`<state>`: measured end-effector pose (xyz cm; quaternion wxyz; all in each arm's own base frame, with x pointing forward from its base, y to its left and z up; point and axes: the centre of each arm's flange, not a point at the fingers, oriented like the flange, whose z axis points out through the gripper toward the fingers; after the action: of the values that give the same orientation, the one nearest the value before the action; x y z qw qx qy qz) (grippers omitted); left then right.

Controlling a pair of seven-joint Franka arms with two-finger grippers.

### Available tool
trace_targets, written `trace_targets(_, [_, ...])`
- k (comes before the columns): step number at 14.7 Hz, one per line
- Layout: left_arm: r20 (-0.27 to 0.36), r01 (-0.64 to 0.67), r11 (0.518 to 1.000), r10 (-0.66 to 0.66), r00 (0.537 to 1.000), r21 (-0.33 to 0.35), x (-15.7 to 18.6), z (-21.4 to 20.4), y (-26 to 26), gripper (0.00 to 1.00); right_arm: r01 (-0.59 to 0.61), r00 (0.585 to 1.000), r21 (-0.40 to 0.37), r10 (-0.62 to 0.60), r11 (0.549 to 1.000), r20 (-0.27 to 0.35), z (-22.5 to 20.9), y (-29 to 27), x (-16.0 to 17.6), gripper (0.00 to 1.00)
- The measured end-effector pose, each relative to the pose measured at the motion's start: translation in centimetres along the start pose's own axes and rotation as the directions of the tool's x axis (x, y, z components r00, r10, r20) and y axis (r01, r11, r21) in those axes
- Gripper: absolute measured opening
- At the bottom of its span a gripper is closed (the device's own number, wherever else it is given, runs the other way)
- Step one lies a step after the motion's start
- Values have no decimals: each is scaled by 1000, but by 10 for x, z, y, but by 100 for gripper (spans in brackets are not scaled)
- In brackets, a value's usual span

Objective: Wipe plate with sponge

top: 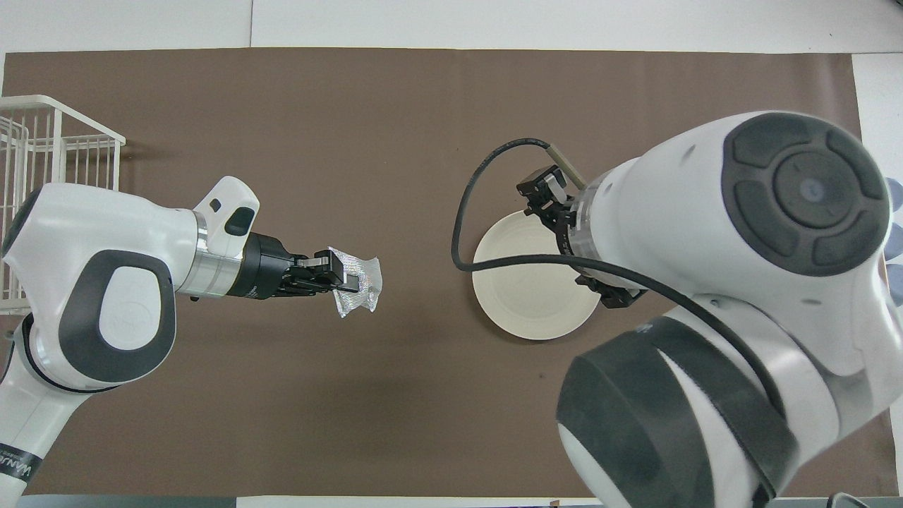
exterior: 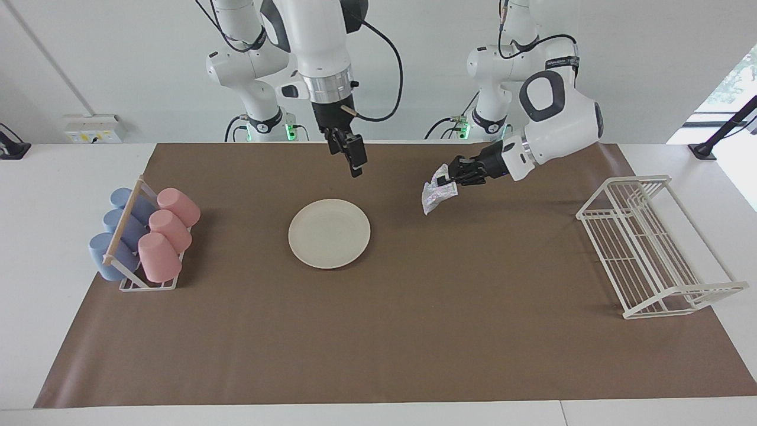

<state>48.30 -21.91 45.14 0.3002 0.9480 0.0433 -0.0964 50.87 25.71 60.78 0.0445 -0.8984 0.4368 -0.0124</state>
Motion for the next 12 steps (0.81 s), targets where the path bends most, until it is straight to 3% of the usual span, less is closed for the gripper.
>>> trace_targets(3, [-77,27,955,-4,997,294,-10,7,27,6,143,989,-143,-137,979,53,7,27,17,100])
trace_targets(6, [-103,14,842,49,993,540,-13,15,18,6,310,949,-188,-291,932,124,1,56,59,100])
trace_targets(9, [-87,33,675,46,995,737,-6,21,4,6,495,865,-145,-472,857,169,-6,83,117,100])
trace_targets(12, [-64,38,461,42,997,887,2,14,2,6,598,797,-113,-573,793,191,-6,103,154,100])
